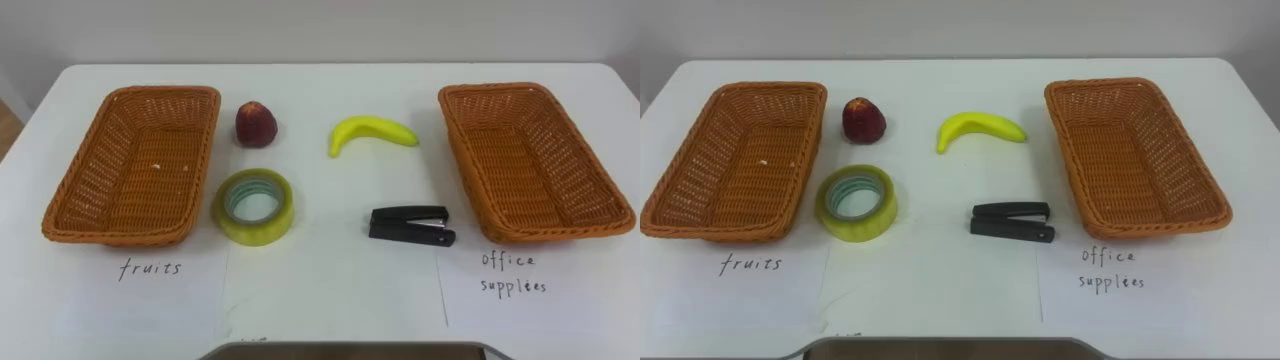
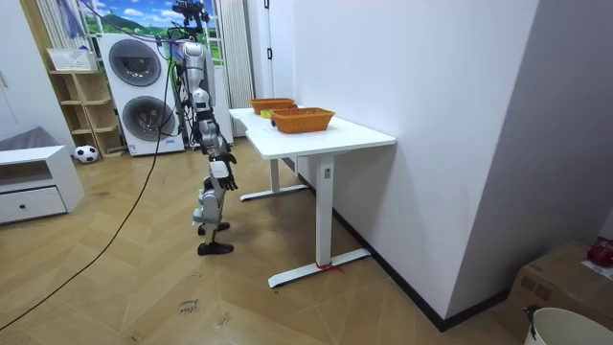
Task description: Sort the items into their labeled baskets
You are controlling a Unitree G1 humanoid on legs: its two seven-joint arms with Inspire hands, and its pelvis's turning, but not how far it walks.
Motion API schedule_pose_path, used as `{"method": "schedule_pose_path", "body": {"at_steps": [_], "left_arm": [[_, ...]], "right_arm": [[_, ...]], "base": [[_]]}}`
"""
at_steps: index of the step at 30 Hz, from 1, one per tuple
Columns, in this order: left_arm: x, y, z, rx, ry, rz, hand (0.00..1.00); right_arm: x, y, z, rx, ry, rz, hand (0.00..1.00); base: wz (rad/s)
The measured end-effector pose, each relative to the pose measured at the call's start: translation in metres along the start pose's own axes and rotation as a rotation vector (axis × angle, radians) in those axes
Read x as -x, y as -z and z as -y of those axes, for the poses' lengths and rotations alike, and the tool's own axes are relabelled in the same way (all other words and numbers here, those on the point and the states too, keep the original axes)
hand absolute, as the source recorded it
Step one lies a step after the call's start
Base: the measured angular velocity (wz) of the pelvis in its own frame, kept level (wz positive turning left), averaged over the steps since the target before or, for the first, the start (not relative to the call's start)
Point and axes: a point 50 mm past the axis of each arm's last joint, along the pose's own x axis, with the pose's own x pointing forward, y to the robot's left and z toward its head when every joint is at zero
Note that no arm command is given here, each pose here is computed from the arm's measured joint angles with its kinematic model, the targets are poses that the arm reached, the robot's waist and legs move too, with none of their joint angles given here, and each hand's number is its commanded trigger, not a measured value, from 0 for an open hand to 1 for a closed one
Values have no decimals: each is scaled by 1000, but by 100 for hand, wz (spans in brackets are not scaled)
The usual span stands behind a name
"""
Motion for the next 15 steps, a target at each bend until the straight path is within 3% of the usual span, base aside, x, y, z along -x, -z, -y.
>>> {"method": "schedule_pose_path", "body": {"at_steps": [15], "left_arm": [[0, -1, 0, 0, 1, 3, 0]], "right_arm": [[0, -1, 1, 22, 3, 6, 0]], "base": [[0]]}}
